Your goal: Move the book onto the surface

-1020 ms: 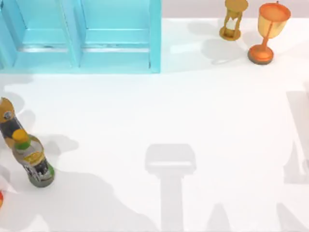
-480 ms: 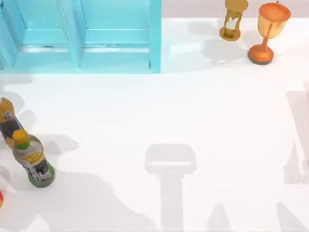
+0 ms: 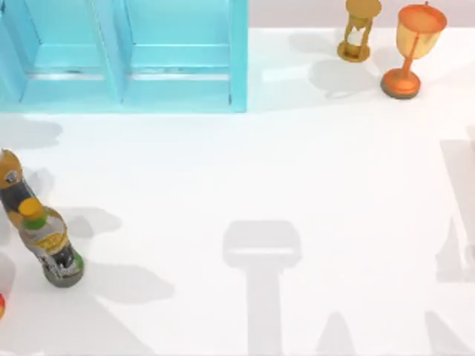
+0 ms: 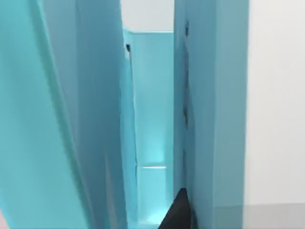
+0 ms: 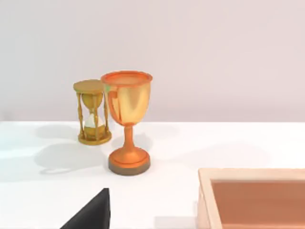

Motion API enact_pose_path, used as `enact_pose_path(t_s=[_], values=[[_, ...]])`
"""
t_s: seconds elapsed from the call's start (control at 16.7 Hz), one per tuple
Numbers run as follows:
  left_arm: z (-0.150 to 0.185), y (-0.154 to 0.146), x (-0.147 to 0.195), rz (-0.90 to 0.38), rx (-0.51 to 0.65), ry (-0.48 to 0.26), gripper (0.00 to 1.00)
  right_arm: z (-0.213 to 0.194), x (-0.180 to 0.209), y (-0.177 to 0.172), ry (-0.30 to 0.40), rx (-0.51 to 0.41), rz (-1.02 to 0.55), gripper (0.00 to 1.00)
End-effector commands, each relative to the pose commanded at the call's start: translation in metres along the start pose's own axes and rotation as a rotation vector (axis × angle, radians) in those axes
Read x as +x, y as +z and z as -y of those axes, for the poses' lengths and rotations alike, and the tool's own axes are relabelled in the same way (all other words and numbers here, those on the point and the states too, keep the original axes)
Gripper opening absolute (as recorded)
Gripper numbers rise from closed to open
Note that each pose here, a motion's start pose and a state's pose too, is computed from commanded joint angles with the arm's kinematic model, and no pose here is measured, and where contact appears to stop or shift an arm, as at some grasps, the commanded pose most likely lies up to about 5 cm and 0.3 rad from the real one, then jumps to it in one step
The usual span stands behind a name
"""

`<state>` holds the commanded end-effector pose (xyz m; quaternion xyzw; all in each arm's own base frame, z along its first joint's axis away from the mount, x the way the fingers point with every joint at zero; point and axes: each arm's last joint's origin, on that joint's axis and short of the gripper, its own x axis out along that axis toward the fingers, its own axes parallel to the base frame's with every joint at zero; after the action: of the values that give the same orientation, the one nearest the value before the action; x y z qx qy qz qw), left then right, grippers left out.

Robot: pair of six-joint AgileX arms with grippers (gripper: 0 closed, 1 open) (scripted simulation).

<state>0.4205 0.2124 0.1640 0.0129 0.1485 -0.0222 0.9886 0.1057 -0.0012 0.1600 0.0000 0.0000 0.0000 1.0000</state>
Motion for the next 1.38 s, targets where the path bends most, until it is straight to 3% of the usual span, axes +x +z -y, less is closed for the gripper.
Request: enact_pose_path(t_s=[0.36, 0.66, 1.08, 1.38], values=[[0.016, 0.095, -0.116, 0.094, 0.055, -0.007, 0.00, 0.000, 0.000, 0.000, 0.000, 0.000, 0.000, 1.00], [0.027, 0.092, -0.183, 0.022, 0.000, -0.018, 0.00, 0.000, 0.000, 0.000, 0.000, 0.000, 0.000, 1.00], [0.025, 0.084, -0.189, -0.002, -0.014, -0.007, 0.00, 0.000, 0.000, 0.000, 0.000, 0.000, 0.000, 1.00], [0.058, 0.118, -0.165, 0.068, -0.054, 0.017, 0.00, 0.000, 0.000, 0.000, 0.000, 0.000, 0.000, 1.00]])
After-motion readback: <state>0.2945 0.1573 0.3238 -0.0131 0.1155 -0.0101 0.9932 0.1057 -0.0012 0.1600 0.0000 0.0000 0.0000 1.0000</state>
